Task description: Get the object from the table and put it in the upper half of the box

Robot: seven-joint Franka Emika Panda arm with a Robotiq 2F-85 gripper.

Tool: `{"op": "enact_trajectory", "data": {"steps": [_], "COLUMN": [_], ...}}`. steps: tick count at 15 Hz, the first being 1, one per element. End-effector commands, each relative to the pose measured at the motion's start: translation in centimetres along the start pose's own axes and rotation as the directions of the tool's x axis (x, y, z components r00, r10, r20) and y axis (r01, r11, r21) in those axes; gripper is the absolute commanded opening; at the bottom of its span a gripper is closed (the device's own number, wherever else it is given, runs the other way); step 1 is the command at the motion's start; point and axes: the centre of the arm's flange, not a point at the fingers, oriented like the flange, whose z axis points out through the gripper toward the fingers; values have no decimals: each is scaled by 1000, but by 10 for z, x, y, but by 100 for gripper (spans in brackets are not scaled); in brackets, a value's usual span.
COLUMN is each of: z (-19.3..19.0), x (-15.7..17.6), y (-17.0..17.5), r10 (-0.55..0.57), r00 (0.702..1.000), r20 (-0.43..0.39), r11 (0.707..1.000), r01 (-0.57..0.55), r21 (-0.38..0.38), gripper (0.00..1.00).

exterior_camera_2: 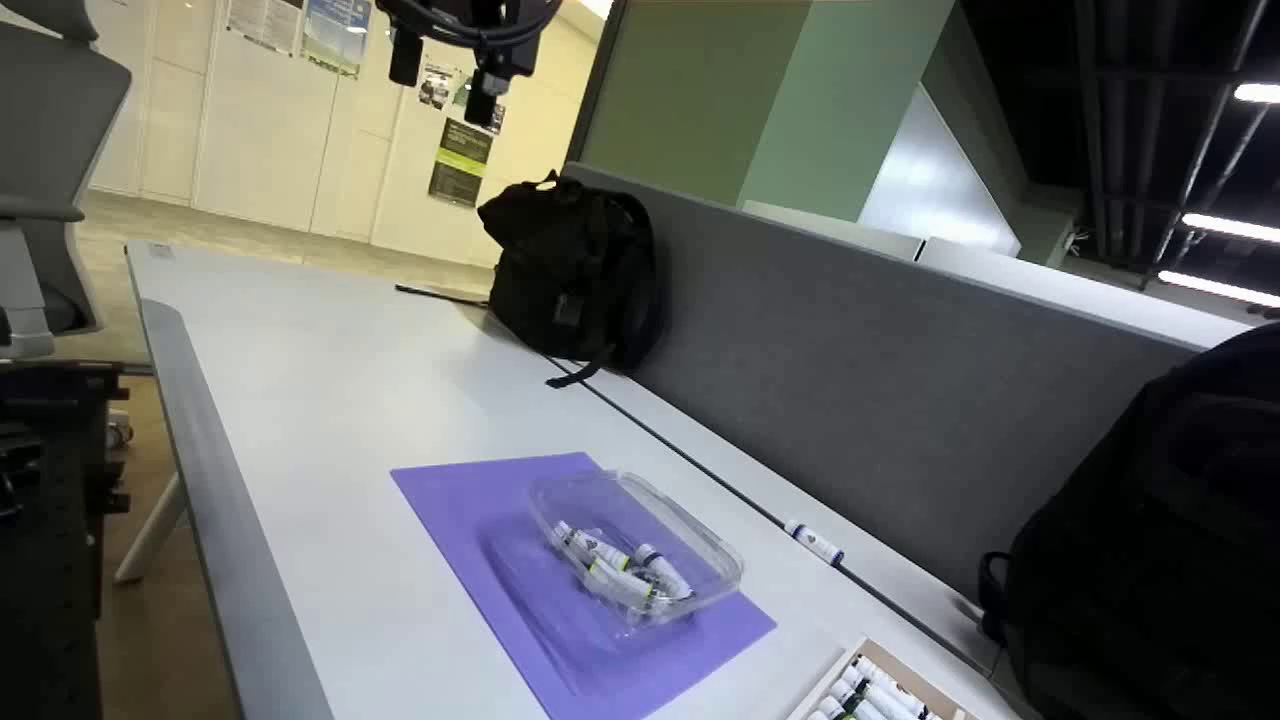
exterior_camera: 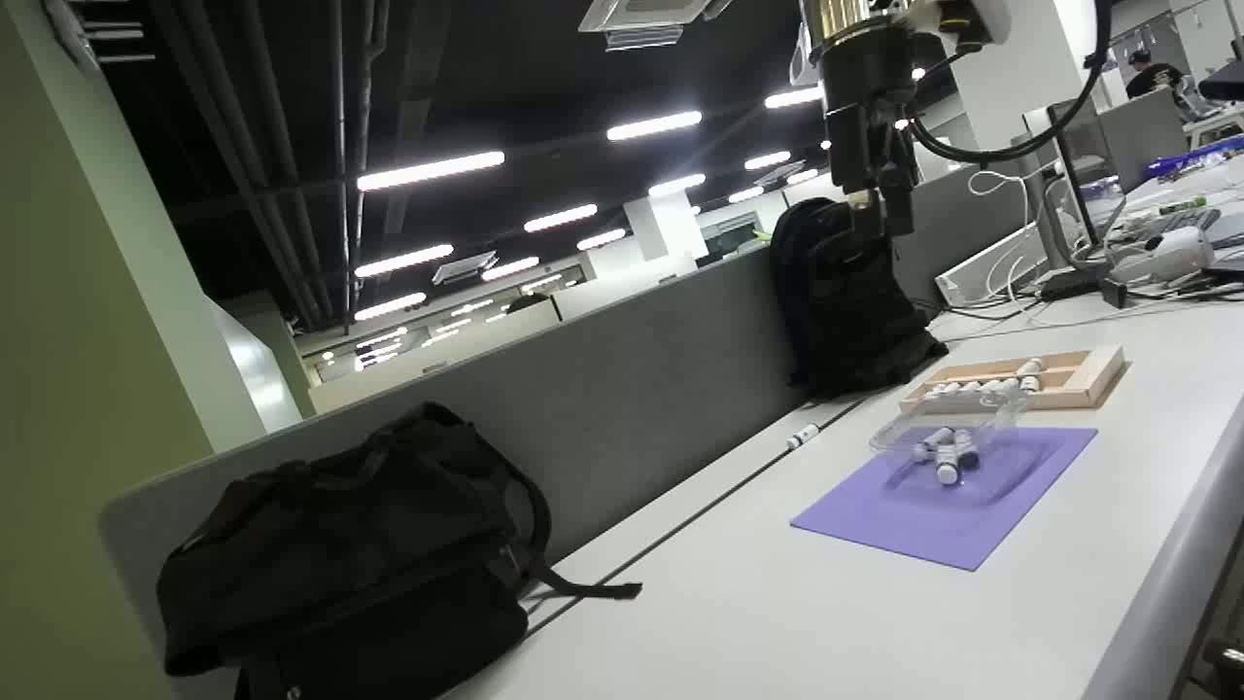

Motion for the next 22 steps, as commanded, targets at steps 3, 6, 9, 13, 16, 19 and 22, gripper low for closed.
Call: {"op": "enact_trajectory", "data": {"steps": [3,6,9,13,16,19,22], "z": [0,0,0,-2,-7,-11,-14], "x": [0,0,0,35,72,117,167], "y": [0,0,0,38,77,111,137], "r10": [0,0,-1,-1,-20,-101,-186], "r00": [1000,1000,1000,999,999,994,982], "r20": [1,1,1,41,40,44,22], "r11": [1000,1000,1000,999,1000,974,914], "r01": [0,0,1,-1,21,108,181], "r21": [0,0,0,44,-18,-201,-364], "gripper": [100,100,100,100,100,100,100]}}
